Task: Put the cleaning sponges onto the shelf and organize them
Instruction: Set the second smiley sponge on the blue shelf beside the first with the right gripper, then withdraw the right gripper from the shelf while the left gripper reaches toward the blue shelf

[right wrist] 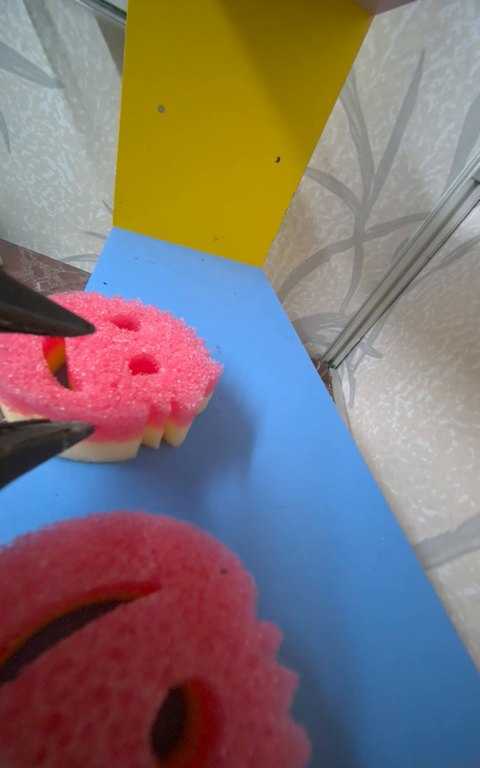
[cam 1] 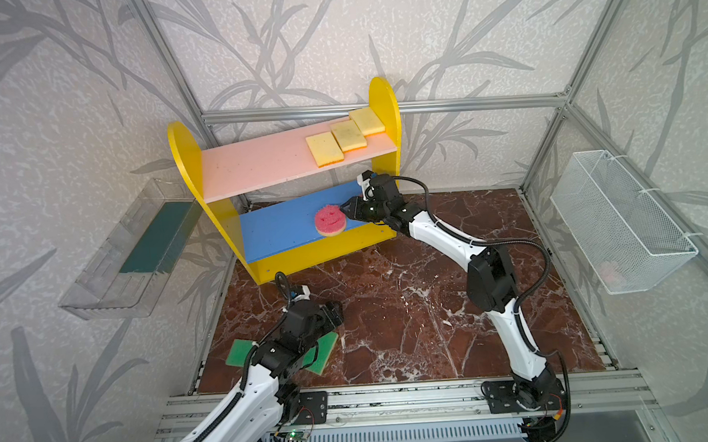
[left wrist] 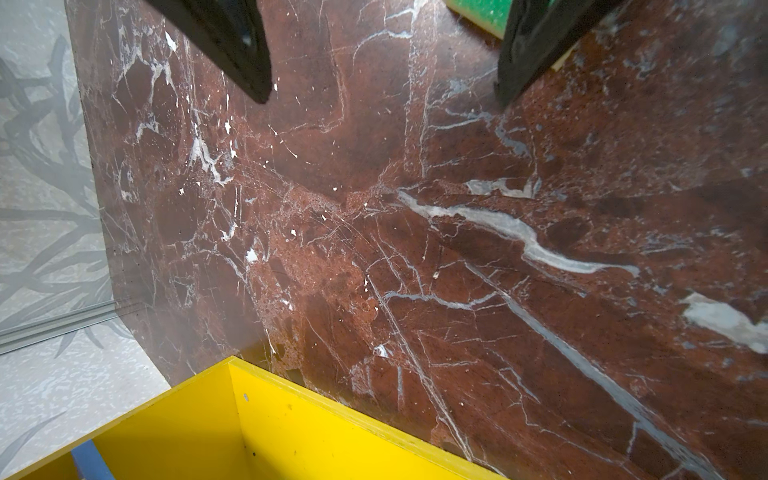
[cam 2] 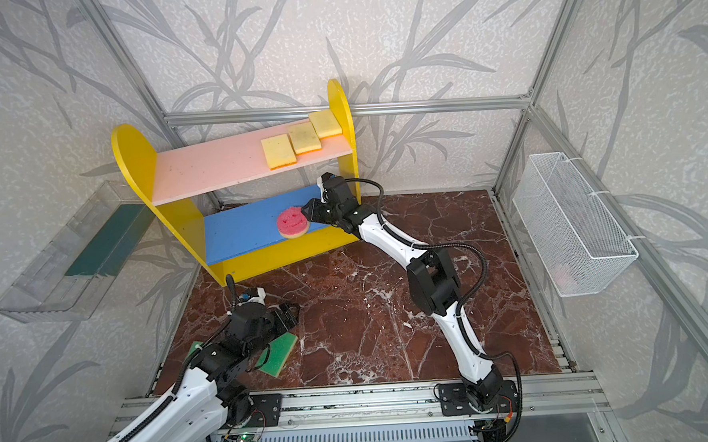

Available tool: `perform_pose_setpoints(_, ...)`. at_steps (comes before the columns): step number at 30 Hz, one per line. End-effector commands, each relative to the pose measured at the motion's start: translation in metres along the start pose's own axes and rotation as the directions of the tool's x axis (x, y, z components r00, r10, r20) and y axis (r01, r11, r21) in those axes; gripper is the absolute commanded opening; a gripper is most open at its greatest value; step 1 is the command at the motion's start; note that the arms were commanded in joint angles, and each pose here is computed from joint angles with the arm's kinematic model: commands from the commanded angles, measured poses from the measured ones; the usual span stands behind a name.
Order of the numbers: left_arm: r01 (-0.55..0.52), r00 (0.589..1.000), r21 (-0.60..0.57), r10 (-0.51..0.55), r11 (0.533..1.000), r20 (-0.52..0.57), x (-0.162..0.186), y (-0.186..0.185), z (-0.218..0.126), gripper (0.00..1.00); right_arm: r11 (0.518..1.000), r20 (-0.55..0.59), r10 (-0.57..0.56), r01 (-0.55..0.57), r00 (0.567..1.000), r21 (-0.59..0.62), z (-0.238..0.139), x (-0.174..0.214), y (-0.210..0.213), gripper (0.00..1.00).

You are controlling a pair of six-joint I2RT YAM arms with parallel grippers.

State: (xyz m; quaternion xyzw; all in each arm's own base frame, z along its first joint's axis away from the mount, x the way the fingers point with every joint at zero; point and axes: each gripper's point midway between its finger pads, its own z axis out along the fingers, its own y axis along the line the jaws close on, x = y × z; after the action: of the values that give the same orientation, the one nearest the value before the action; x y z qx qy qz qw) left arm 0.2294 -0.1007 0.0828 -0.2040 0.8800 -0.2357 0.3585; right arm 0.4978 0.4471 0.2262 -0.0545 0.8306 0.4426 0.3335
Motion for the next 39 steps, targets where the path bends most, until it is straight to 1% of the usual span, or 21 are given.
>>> perform_pose_setpoints(1,-0.008,0.999,-0.007,0.009,1.000,0.034,-0.012,-0.004,-0.007,0.86,0.999,0.029,-0.039,0.039,0.999,0.001,-0.011,-0.011,0.009,0.35)
perform_pose_setpoints(3,-0.015,0.999,-0.014,0.016,1.000,0.042,-0.015,-0.004,-0.010,0.86,0.999,0.032,-0.046,0.046,0.998,-0.002,-0.015,-0.012,0.011,0.37)
perform_pose_setpoints(6,-0.024,0.997,-0.023,0.026,0.999,0.067,-0.025,-0.008,-0.019,0.86,0.998,0.034,-0.057,0.057,0.998,-0.007,-0.022,-0.011,0.014,0.42)
perform_pose_setpoints(10,-0.033,0.995,-0.008,0.033,0.999,0.097,-0.043,-0.024,-0.031,0.85,0.998,0.035,-0.065,0.066,0.997,-0.024,-0.040,-0.005,0.019,0.48)
perform_pose_setpoints(14,-0.048,0.991,-0.040,0.053,0.998,0.126,-0.060,-0.032,-0.037,0.84,0.996,0.038,-0.078,0.079,0.996,-0.030,-0.066,0.006,0.022,0.53)
perform_pose_setpoints(18,-0.063,0.979,-0.053,0.072,0.997,0.193,-0.083,-0.045,-0.039,0.84,0.996,0.030,-0.089,0.090,0.996,-0.018,-0.099,0.023,0.017,0.57)
perform_pose_setpoints(19,-0.070,0.973,-0.063,0.082,0.996,0.215,-0.090,-0.047,-0.038,0.84,0.993,0.025,-0.119,0.120,0.993,-0.009,-0.109,0.028,0.013,0.58)
perform_pose_setpoints(22,-0.086,0.956,-0.105,0.112,0.991,0.271,-0.110,-0.052,-0.034,0.85,0.990,-0.001,-0.140,0.140,0.990,0.003,-0.136,0.048,0.006,0.60)
perform_pose_setpoints(23,-0.089,0.950,-0.118,0.120,0.989,0.287,-0.117,-0.054,-0.032,0.86,0.987,0.007,-0.159,0.159,0.987,-0.001,-0.152,0.051,0.010,0.61)
perform_pose_setpoints(27,-0.088,0.938,-0.150,0.132,0.985,0.320,-0.141,-0.059,-0.019,0.88,0.978,0.000,-0.205,0.205,0.979,0.034,-0.191,0.079,-0.003,0.67)
perform_pose_setpoints(30,-0.090,0.929,-0.142,0.135,0.986,0.344,-0.158,-0.066,-0.010,0.89,0.973,-0.010,-0.228,0.228,0.974,0.033,-0.212,0.102,-0.012,0.74)
perform_pose_setpoints(32,-0.081,0.926,-0.140,0.126,0.987,0.356,-0.169,-0.068,-0.005,0.90,0.969,-0.031,-0.243,0.244,0.970,0.034,-0.223,0.117,-0.019,0.81)
perform_pose_setpoints(35,-0.071,0.925,-0.079,0.095,0.994,0.368,-0.184,-0.078,0.003,0.91,0.963,-0.039,-0.261,0.263,0.965,0.054,-0.235,0.132,-0.031,0.90)
perform_pose_setpoints(39,-0.064,0.931,-0.040,0.074,0.997,0.358,-0.199,-0.088,0.014,0.92,0.960,-0.048,-0.269,0.272,0.962,0.069,-0.245,0.143,-0.044,0.92)
